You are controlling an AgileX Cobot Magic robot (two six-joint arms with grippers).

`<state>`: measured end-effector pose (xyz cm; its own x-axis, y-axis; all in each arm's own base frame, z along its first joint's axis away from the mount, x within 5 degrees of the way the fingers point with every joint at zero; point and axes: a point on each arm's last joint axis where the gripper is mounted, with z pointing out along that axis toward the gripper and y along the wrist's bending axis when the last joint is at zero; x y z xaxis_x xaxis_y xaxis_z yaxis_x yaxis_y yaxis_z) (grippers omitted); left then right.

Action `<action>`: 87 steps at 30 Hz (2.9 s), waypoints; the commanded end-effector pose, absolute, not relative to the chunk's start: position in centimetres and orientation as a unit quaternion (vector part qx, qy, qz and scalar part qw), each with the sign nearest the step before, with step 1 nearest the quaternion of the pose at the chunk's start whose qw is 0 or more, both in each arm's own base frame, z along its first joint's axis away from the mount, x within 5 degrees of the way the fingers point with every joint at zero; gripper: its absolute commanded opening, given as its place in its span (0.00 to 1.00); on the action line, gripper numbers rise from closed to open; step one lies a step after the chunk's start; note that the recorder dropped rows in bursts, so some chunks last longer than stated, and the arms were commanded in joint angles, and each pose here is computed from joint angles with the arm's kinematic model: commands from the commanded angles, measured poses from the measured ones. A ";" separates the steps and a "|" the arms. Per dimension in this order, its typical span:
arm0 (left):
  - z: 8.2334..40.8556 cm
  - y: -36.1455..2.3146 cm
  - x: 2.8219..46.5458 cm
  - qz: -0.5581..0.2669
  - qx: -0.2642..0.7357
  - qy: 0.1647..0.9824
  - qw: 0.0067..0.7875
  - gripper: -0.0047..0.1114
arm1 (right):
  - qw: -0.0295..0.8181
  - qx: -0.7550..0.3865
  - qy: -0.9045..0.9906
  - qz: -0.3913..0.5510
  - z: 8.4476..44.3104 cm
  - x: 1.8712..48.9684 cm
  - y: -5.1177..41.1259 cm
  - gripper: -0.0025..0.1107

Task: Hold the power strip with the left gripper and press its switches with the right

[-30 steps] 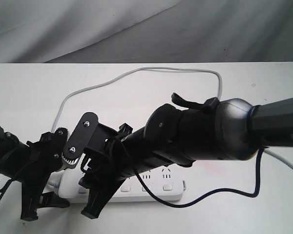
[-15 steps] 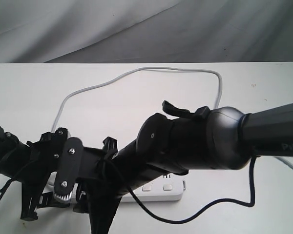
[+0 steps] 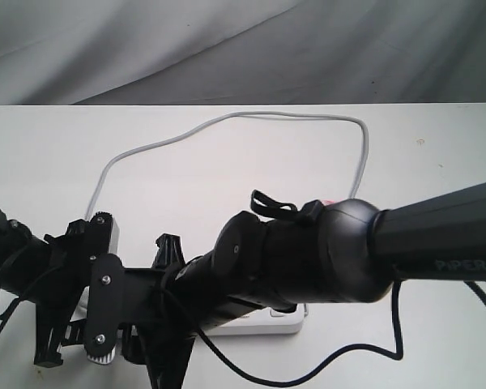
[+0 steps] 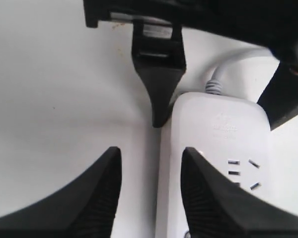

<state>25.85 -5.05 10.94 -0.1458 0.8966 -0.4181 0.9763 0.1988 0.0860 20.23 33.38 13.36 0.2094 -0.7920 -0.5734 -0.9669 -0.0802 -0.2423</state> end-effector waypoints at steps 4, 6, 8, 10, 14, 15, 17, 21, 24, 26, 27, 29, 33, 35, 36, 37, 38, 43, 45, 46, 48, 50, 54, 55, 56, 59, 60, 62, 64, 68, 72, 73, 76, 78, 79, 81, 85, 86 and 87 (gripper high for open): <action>10.8 -4.8 26.1 -0.084 0.630 0.748 0.192 0.51 | 0.315 -0.724 0.601 0.124 13.3 20.8 33.6 0.35; 10.8 -4.8 26.1 -0.084 0.630 0.748 0.192 0.51 | 0.315 -0.724 0.601 0.122 13.2 20.8 33.6 0.35; 10.8 -4.8 26.1 -0.084 0.630 0.748 0.192 0.51 | 0.317 -0.721 0.603 0.123 13.2 20.8 33.6 0.35; 10.8 -4.8 26.1 -0.084 0.630 0.748 0.192 0.51 | 0.319 -0.719 0.605 0.124 13.2 20.8 33.6 0.35; 10.8 -4.8 26.1 -0.084 0.630 0.748 0.192 0.51 | 0.319 -0.717 0.607 0.126 13.2 20.8 33.6 0.35; 10.8 -4.8 26.1 -0.084 0.630 0.748 0.192 0.51 | 0.319 -0.717 0.607 0.126 13.2 20.8 33.6 0.35; 10.8 -4.8 26.1 -0.084 0.630 0.748 0.192 0.51 | 0.320 -0.717 0.606 0.129 13.2 20.9 34.0 0.35; 10.8 -4.8 26.1 -0.084 0.630 0.748 0.192 0.51 | 0.320 -0.710 0.611 0.141 13.1 21.3 34.8 0.35; 10.8 -4.8 26.1 -0.084 0.630 0.748 0.192 0.51 | 0.320 -0.708 0.613 0.141 13.1 21.3 34.8 0.35; 10.8 -4.8 26.1 -0.084 0.630 0.748 0.192 0.51 | 0.320 -0.708 0.614 0.141 13.1 21.4 34.7 0.35; 10.8 -4.8 26.1 -0.084 0.630 0.748 0.192 0.51 | 0.319 -0.707 0.615 0.141 13.1 21.4 34.7 0.35; 10.8 -4.8 26.1 -0.084 0.630 0.748 0.192 0.51 | 0.318 -0.707 0.616 0.142 13.0 21.4 34.7 0.35; 10.8 -4.8 26.1 -0.084 0.630 0.748 0.192 0.51 | 0.318 -0.706 0.617 0.141 12.9 21.3 34.7 0.35; 10.8 -4.8 26.1 -0.084 0.630 0.748 0.192 0.51 | 0.316 -0.706 0.618 0.140 12.8 21.3 34.6 0.35; 10.8 -4.8 26.1 -0.084 0.630 0.748 0.192 0.51 | 0.314 -0.706 0.619 0.139 12.7 21.3 34.5 0.35; 10.8 -4.8 26.1 -0.084 0.630 0.748 0.192 0.51 | 0.311 -0.704 0.623 0.139 12.5 21.2 34.4 0.35; 10.8 -4.8 26.1 -0.084 0.630 0.748 0.192 0.51 | 0.309 -0.702 0.627 0.137 12.4 21.1 34.2 0.35; 10.8 -4.8 26.1 -0.084 0.630 0.748 0.192 0.51 | 0.307 -0.701 0.629 0.135 12.2 21.1 34.0 0.35; 10.8 -4.8 26.1 -0.084 0.630 0.748 0.192 0.51 | 0.307 -0.701 0.629 0.135 12.2 21.1 34.0 0.35; 10.8 -4.8 26.1 -0.084 0.630 0.748 0.192 0.51 | 0.307 -0.701 0.629 0.135 12.2 21.1 34.0 0.35; 10.8 -4.8 26.1 -0.084 0.630 0.748 0.192 0.51 | 0.304 -0.701 0.630 0.138 12.0 21.0 34.0 0.35; 10.8 -4.8 26.1 -0.084 0.630 0.748 0.192 0.51 | 0.297 -0.701 0.632 0.144 11.8 20.9 34.1 0.35; 10.8 -4.8 26.1 -0.084 0.630 0.748 0.192 0.51 | 0.291 -0.701 0.633 0.150 11.6 20.7 34.1 0.35; 10.8 -4.8 26.1 -0.084 0.630 0.748 0.192 0.51 | 0.292 -0.701 0.634 0.149 11.6 20.8 34.1 0.35; 10.8 -4.8 26.1 -0.084 0.630 0.748 0.192 0.51 | 0.292 -0.701 0.634 0.148 11.6 20.8 34.1 0.35; 10.8 -4.8 26.1 -0.084 0.630 0.748 0.192 0.51 | 0.293 -0.701 0.634 0.147 11.6 20.8 34.1 0.35; 10.8 -4.8 26.1 -0.084 0.630 0.748 0.192 0.51 | 0.292 -0.701 0.634 0.148 11.6 20.8 34.1 0.35; 10.8 -4.8 26.1 -0.084 0.630 0.748 0.192 0.51 | 0.290 -0.702 0.633 0.150 11.6 20.8 34.1 0.35; 10.8 -4.8 26.1 -0.084 0.630 0.748 0.192 0.51 | 0.285 -0.702 0.634 0.152 11.3 20.7 34.1 0.35; 10.8 -4.8 26.1 -0.084 0.630 0.748 0.192 0.51 | 0.271 -0.706 0.635 0.161 10.7 20.5 34.1 0.35; 10.8 -4.8 26.1 -0.084 0.630 0.748 0.192 0.51 | 0.265 -0.706 0.636 0.164 10.4 20.4 34.1 0.35; 10.8 -4.8 26.1 -0.084 0.630 0.748 0.192 0.51 | 0.263 -0.706 0.636 0.165 10.3 20.4 34.1 0.35; 10.8 -4.8 26.1 -0.084 0.630 0.748 0.192 0.51 | 0.261 -0.703 0.640 0.167 10.3 20.3 34.1 0.35; 10.8 -4.8 26.1 -0.084 0.630 0.748 0.192 0.51 | 0.261 -0.703 0.640 0.168 10.3 20.3 34.1 0.35; 10.8 -4.8 26.1 -0.084 0.630 0.748 0.192 0.51 | 0.261 -0.703 0.640 0.168 10.3 20.3 34.1 0.35; 10.8 -4.8 26.1 -0.084 0.630 0.748 0.192 0.51 | 0.257 -0.703 0.641 0.168 10.1 20.2 33.9 0.35; 10.8 -4.8 26.1 -0.084 0.630 0.748 0.192 0.51 | 0.243 -0.703 0.648 0.165 9.4 19.8 33.3 0.35; 10.8 -4.8 26.1 -0.084 0.630 0.748 0.192 0.51 | 0.242 -0.702 0.649 0.162 9.3 19.8 33.1 0.35; 10.8 -4.8 26.1 -0.084 0.630 0.748 0.192 0.51 | 0.240 -0.703 0.650 0.161 9.2 19.7 33.0 0.35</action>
<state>25.85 -5.05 10.94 -0.1478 0.8962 -0.4183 0.9760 0.2006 0.0851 20.69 33.89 11.02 0.1218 -0.8092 -0.5748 -0.9806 -0.0085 -0.1959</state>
